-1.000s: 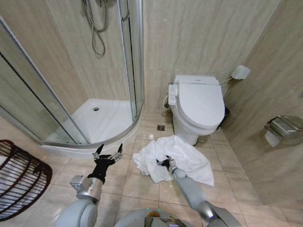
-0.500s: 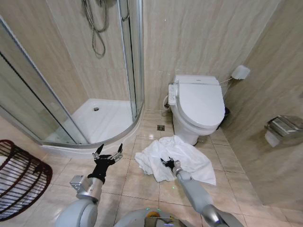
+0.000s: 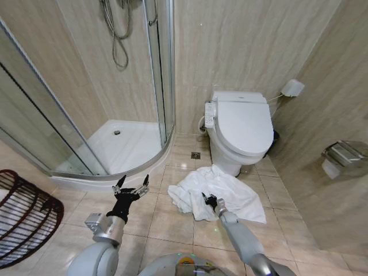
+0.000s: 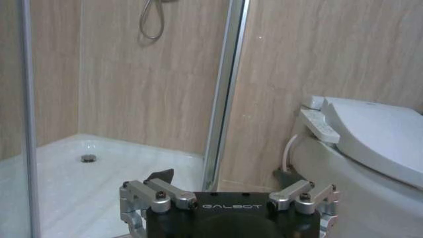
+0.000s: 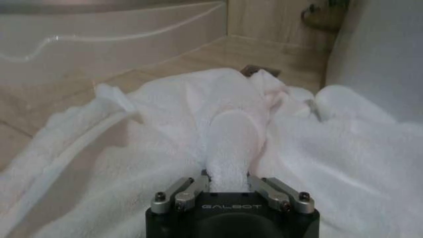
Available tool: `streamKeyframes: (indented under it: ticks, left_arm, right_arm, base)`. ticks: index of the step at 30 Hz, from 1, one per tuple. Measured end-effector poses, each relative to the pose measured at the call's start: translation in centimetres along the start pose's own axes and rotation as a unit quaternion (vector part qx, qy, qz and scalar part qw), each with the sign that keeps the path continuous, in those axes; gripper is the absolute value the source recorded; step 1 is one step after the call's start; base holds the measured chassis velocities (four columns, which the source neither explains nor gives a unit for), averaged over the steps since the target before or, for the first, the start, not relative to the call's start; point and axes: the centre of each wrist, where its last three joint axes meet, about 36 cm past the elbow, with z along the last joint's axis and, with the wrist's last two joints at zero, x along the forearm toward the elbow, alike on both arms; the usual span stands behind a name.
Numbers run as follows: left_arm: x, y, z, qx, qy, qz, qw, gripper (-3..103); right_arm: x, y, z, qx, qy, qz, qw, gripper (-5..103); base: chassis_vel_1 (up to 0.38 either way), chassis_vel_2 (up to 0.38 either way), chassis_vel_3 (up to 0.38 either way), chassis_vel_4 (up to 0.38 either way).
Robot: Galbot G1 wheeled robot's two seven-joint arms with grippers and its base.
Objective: Discard the used towel into the hamper.
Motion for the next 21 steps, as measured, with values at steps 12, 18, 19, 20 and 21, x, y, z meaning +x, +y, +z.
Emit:
streamKeyframes:
  ticks: [12,18,19,20,21]
  left_arm:
    - [0.0,0.0,0.0,0.0,0.0,0.0,1.0,100]
    - [0.0,0.0,0.0,0.0,0.0,0.0,1.0,100]
    - [0.0,0.0,0.0,0.0,0.0,0.0,1.0,100]
    - [0.0,0.0,0.0,0.0,0.0,0.0,1.0,100]
    - [0.0,0.0,0.0,0.0,0.0,0.0,1.0,100]
  right_arm:
    - [2.5,-0.4,-3.1,0.042,-0.099,0.033,0.994,13]
    - [5.0,0.5,-7.6,0.058,-0.171,0.03,0.983,13]
    - [6.0,0.5,-9.0,0.063,-0.189,0.029,0.98,13]
    - [7.0,0.3,-10.3,0.067,-0.204,0.029,0.976,13]
    - [7.0,0.3,-10.3,0.067,-0.204,0.029,0.976,13]
  base:
    - [0.0,0.0,0.0,0.0]
    - [0.0,0.0,0.0,0.0]
    - [0.0,0.0,0.0,0.0]
    - [0.0,0.0,0.0,0.0]
    - [0.0,0.0,0.0,0.0]
